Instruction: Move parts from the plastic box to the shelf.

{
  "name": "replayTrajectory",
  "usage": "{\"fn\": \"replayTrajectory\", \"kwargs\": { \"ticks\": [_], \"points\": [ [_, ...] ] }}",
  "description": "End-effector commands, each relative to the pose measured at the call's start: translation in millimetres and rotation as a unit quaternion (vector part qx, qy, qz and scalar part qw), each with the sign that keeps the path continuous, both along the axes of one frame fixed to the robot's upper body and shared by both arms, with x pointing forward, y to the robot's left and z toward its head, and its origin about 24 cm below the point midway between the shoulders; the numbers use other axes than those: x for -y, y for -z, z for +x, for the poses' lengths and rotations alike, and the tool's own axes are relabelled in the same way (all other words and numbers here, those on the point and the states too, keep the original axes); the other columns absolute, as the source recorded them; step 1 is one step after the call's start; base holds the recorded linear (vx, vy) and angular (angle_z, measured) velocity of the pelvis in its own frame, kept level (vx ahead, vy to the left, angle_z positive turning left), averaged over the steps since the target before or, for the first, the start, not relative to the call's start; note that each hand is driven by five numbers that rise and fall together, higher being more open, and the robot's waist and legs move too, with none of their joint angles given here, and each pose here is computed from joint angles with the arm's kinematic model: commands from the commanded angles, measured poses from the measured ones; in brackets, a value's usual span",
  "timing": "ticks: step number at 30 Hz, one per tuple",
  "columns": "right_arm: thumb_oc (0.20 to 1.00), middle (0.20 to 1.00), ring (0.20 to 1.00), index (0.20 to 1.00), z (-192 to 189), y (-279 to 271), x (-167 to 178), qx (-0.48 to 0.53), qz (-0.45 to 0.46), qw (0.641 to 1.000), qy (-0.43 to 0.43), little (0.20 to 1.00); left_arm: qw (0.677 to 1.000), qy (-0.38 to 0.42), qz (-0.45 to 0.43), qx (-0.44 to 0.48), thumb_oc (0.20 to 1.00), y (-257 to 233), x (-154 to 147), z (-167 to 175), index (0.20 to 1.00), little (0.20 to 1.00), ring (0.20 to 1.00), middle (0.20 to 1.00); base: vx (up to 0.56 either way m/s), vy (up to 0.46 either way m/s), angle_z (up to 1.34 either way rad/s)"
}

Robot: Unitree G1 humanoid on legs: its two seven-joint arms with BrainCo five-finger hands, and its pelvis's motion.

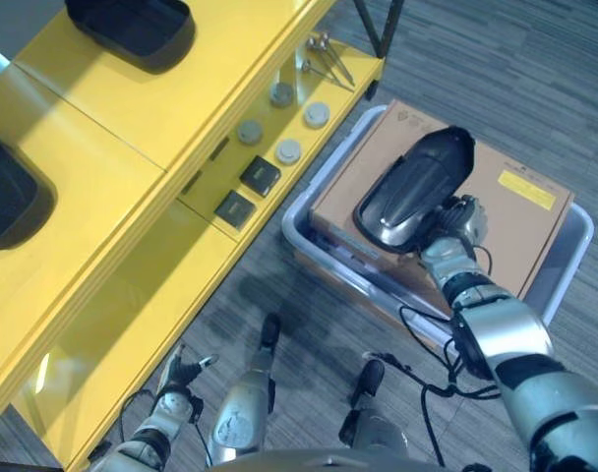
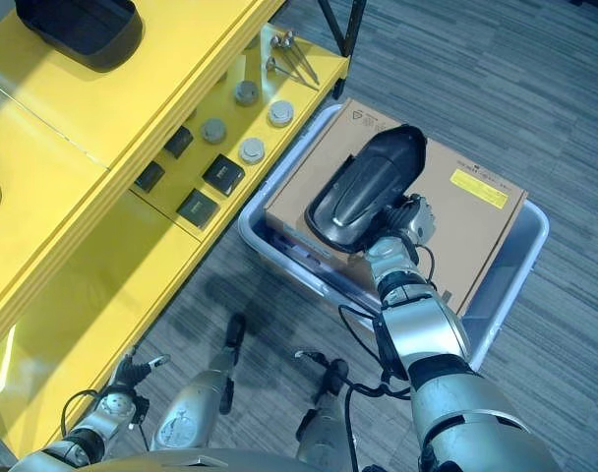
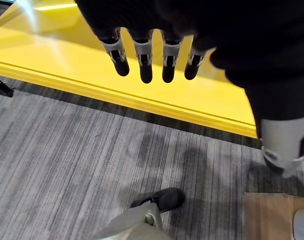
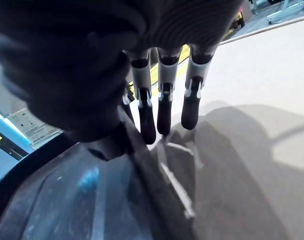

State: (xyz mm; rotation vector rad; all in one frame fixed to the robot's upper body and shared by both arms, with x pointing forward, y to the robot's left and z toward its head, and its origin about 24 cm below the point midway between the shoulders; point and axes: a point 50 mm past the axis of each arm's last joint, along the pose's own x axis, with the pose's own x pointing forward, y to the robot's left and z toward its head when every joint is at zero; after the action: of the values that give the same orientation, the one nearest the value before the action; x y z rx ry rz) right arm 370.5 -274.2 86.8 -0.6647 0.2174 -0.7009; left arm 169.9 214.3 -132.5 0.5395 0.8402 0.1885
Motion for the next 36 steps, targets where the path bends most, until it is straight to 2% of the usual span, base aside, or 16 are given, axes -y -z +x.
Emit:
{"fn": "replayTrajectory", "kwargs": {
  "ticks": [1, 6, 8, 9, 10, 12, 13, 15, 16, 19, 22, 23, 24, 26, 30, 36],
  "points": [
    [0.2, 0.2, 0.2, 0.2, -4, 11, 2, -0.032, 0.001, 0.999, -0.019, 0.2, 0.999, 0.011, 0.031, -0.009, 1.0, -4, -15, 7, 1.0, 1.0, 1.0, 1.0, 0.0, 0.0, 0.0],
    [0.2, 0.2, 0.2, 0.2, -20, 7, 41, -0.06, -0.062, 0.996, 0.006, 0.2, 1.0, 0.006, 0.019, 0.02, 1.0, -11, -18, 14, 1.0, 1.0, 1.0, 1.0, 0.02, -0.024, 0.01],
    [0.2, 0.2, 0.2, 0.2, -25, 2, 53, -0.082, -0.135, 0.987, -0.022, 0.2, 0.998, 0.017, 0.006, 0.067, 1.0, -23, -20, 27, 1.0, 1.0, 1.0, 1.0, 0.01, -0.016, 0.0],
    [0.2, 0.2, 0.2, 0.2, -25, 2, 53, -0.082, -0.135, 0.987, -0.022, 0.2, 0.998, 0.017, 0.006, 0.066, 1.0, -23, -20, 27, 1.0, 1.0, 1.0, 1.0, 0.0, 0.0, 0.0],
    [0.2, 0.2, 0.2, 0.2, -23, -9, 51, -0.075, -0.189, 0.977, -0.059, 0.2, 0.992, 0.029, -0.006, 0.124, 1.0, -41, -23, 41, 1.0, 1.0, 1.0, 1.0, 0.01, -0.013, -0.17],
    [0.2, 0.2, 0.2, 0.2, -20, -18, 46, -0.063, -0.217, 0.971, -0.083, 0.2, 0.988, 0.036, -0.019, 0.151, 1.0, -51, -25, 45, 1.0, 1.0, 1.0, 1.0, 0.04, -0.021, -0.36],
    [0.2, 0.2, 0.2, 0.2, -19, -26, 40, -0.049, -0.24, 0.962, -0.117, 0.2, 0.978, 0.076, -0.034, 0.191, 1.0, -70, -23, 57, 1.0, 1.0, 1.0, 1.0, 0.07, -0.036, -0.43],
    [0.2, 0.2, 0.2, 0.2, -18, -32, 32, -0.038, -0.256, 0.955, -0.143, 0.2, 0.971, 0.099, -0.042, 0.215, 1.0, -85, -23, 65, 1.0, 1.0, 1.0, 1.0, 0.07, -0.046, -0.71],
    [0.2, 0.2, 0.2, 0.2, -18, -33, 23, -0.045, -0.288, 0.94, -0.175, 0.2, 0.964, 0.111, -0.062, 0.233, 1.0, -96, -18, 73, 1.0, 1.0, 1.0, 1.0, 0.06, -0.05, -0.81],
    [0.2, 0.2, 0.2, 0.2, -18, -44, 1, -0.038, -0.347, 0.907, -0.235, 0.2, 0.938, 0.131, -0.16, 0.278, 1.0, -119, 12, 95, 1.0, 1.0, 1.0, 1.0, 0.05, -0.057, -0.37],
    [0.2, 0.2, 0.2, 0.2, -17, -51, -16, -0.029, -0.38, 0.886, -0.266, 0.2, 0.903, 0.096, -0.3, 0.292, 1.0, -126, 45, 108, 1.0, 1.0, 1.0, 1.0, 0.02, -0.039, -0.15],
    [0.2, 0.2, 0.2, 0.2, -17, -51, -16, -0.029, -0.38, 0.886, -0.265, 0.2, 0.903, 0.096, -0.301, 0.292, 1.0, -126, 45, 108, 1.0, 1.0, 1.0, 1.0, 0.01, -0.051, -0.21],
    [0.2, 0.2, 0.2, 0.2, -16, -59, -31, -0.012, -0.396, 0.871, -0.29, 0.2, 0.866, 0.084, -0.398, 0.291, 1.0, -134, 74, 117, 1.0, 1.0, 1.0, 1.0, 0.0, -0.048, -0.31],
    [0.2, 0.2, 0.2, 0.2, -16, -61, -45, -0.001, -0.408, 0.858, -0.313, 0.2, 0.844, 0.078, -0.457, 0.27, 1.0, -135, 93, 121, 1.0, 1.0, 1.0, 1.0, 0.0, -0.051, -0.22],
    [0.2, 0.2, 0.2, 0.2, -14, -60, -78, 0.014, -0.417, 0.832, -0.365, 0.2, 0.821, 0.063, -0.524, 0.219, 1.0, -130, 130, 128, 1.0, 1.0, 1.0, 1.0, -0.01, -0.047, -0.24],
    [0.2, 0.2, 0.2, 0.2, -12, -64, -117, 0.049, -0.4, 0.818, -0.41, 0.2, 0.82, 0.065, -0.535, 0.189, 1.0, -130, 157, 135, 1.0, 1.0, 1.0, 1.0, -0.03, -0.029, -0.23]
  ]
}}
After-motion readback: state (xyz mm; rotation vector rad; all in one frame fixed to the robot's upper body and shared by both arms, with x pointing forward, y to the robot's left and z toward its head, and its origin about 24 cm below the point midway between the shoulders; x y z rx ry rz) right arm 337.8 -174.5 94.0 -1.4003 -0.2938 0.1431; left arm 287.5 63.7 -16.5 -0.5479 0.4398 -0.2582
